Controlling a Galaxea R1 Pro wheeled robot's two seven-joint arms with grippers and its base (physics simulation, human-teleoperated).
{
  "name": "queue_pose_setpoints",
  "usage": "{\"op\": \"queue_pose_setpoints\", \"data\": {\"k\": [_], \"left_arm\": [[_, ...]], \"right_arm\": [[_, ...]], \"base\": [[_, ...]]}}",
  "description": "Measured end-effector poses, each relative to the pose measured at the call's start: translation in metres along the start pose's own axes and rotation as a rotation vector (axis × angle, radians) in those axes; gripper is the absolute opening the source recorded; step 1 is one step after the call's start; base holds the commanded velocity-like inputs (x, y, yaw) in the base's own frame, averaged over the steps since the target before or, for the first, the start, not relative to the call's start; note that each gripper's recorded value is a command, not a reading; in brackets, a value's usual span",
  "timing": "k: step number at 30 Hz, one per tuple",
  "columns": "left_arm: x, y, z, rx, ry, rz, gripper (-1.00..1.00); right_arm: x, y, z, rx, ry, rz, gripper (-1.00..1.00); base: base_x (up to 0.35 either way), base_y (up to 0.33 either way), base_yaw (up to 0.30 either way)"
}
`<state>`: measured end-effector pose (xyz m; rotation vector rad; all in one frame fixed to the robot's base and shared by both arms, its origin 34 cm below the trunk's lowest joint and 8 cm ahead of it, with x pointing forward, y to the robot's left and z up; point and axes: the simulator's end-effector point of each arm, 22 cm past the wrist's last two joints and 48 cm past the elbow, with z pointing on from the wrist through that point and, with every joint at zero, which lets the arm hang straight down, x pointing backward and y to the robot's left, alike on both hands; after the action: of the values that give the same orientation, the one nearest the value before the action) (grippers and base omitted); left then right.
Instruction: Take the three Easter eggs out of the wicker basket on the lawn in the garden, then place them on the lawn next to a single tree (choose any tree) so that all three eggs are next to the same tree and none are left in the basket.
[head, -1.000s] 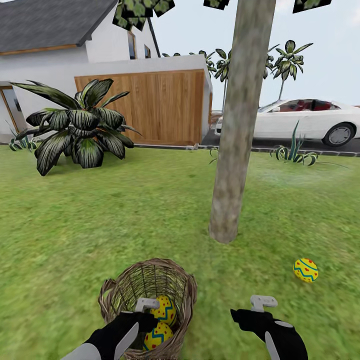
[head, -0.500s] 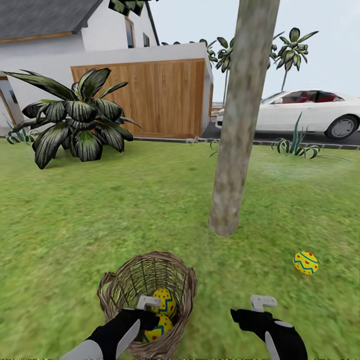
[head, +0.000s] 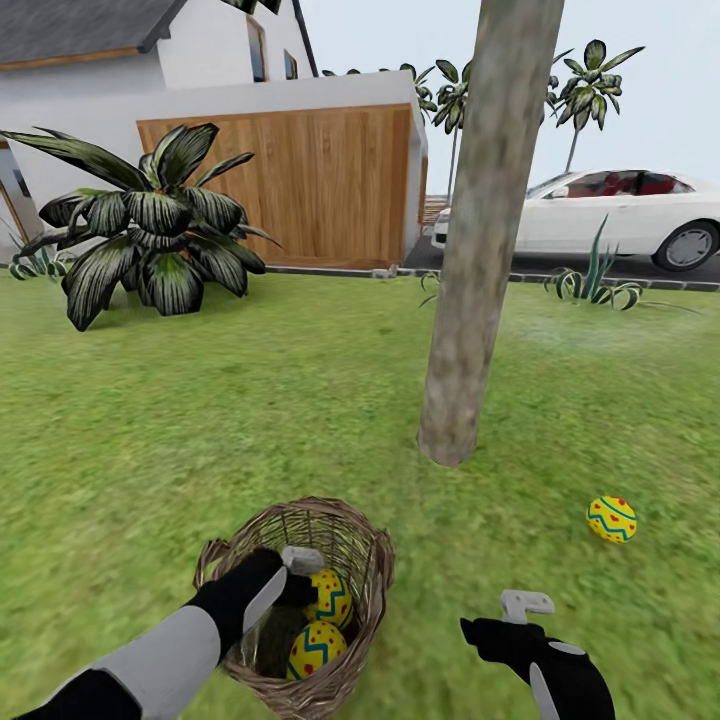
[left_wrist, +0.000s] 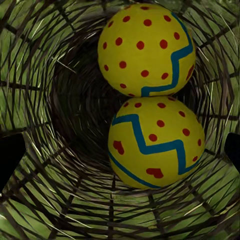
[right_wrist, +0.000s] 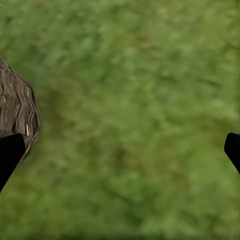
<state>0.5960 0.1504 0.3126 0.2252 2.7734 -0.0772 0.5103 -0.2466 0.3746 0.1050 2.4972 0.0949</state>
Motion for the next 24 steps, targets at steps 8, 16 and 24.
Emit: {"op": "queue_pose_setpoints", "data": {"k": [8, 16, 24], "left_arm": [[-0.028, 0.005, -0.016, -0.007, 0.017, 0.014, 1.0], [-0.038, 0.0, -0.022, -0.007, 0.025, 0.022, 1.0], [-0.044, 0.0, -0.021, -0.005, -0.008, 0.015, 1.0]], "right_arm": [[0.0, 0.0, 0.0, 0.0, 0.0, -0.001, 1.0], [0.0, -0.002, 0.0, 0.003, 0.0, -0.001, 1.0], [0.0, -0.001, 0.0, 0.002, 0.0, -0.001, 1.0]], "base": [[0.0, 0.0, 0.0], [0.0, 0.0, 0.0], [0.0, 0.0, 0.0]]}}
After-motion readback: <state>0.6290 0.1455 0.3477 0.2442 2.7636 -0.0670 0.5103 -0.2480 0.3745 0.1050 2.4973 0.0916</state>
